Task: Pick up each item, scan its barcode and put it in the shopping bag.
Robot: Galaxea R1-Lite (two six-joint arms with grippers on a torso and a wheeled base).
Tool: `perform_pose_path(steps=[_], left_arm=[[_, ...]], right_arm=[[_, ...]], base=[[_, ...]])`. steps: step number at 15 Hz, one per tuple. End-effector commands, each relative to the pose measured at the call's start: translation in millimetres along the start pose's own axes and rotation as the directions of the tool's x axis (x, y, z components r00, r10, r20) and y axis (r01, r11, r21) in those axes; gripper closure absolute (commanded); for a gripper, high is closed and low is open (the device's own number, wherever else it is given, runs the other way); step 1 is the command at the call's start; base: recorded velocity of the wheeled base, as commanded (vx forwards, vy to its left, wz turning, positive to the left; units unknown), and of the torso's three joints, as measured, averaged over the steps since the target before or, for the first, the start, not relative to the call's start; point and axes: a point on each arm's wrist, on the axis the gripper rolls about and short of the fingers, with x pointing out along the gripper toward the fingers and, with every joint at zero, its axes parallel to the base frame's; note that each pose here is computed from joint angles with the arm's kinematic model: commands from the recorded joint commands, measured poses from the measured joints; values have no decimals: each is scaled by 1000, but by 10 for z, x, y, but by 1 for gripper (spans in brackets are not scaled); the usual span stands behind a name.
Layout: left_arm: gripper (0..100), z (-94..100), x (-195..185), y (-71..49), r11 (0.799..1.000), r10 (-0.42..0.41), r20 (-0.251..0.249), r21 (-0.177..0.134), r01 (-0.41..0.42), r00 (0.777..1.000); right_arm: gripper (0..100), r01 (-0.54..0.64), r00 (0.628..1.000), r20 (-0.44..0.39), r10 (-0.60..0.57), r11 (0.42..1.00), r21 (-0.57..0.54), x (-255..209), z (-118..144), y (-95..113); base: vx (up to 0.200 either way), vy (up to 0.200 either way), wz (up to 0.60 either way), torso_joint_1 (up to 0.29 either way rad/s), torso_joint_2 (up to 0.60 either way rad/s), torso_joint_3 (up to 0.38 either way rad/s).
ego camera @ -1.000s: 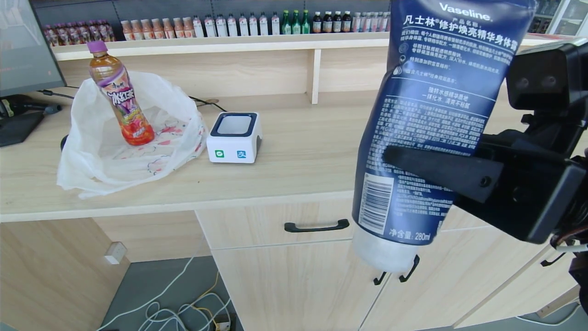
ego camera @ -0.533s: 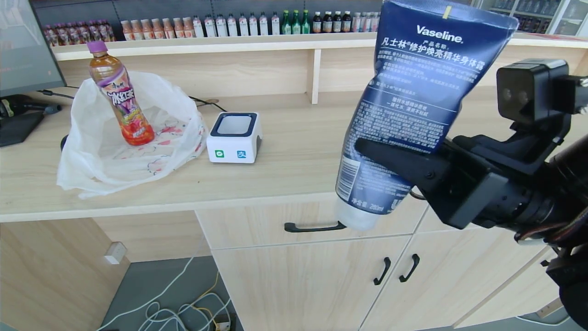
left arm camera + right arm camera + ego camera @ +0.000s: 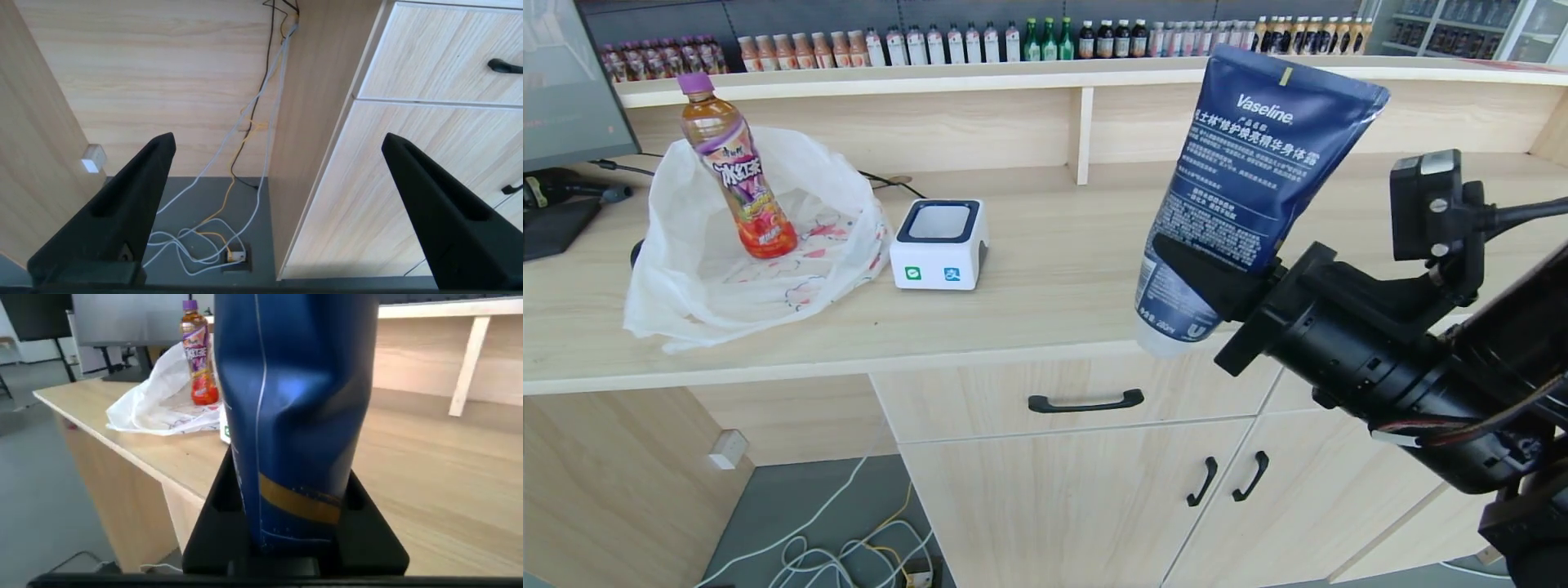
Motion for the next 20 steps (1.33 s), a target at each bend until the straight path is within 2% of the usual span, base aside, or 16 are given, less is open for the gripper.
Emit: perform_pose_path(steps=[1,3,5,7,17,20], left_arm=[[0,0,0,0,1000,1,0,-2,-1,1000],[0,0,0,0,1000,1,0,0,-1,1000],[0,0,0,0,1000,1,0,0,-1,1000],[0,0,0,0,1000,1,0,-2,-1,1000],[0,0,0,0,1000,1,0,1,-1,1000],[0,0,0,0,1000,1,0,0,-1,1000]], right_arm=[[100,68,997,32,-67,998,-18,23,51,-14],[100,153,986,73,-149,987,-49,60,114,-38],[100,265,954,160,-252,962,-61,127,139,-67],[100,322,934,180,-308,945,-56,137,170,-86],[100,358,923,179,-342,932,-65,238,95,-149],[100,416,897,188,-400,908,-57,244,119,-198]], base=[[0,0,0,0,0,0],[0,0,0,0,0,0],[0,0,0,0,0,0],[0,0,0,0,0,0],[0,0,0,0,0,0],[0,0,0,0,0,0]])
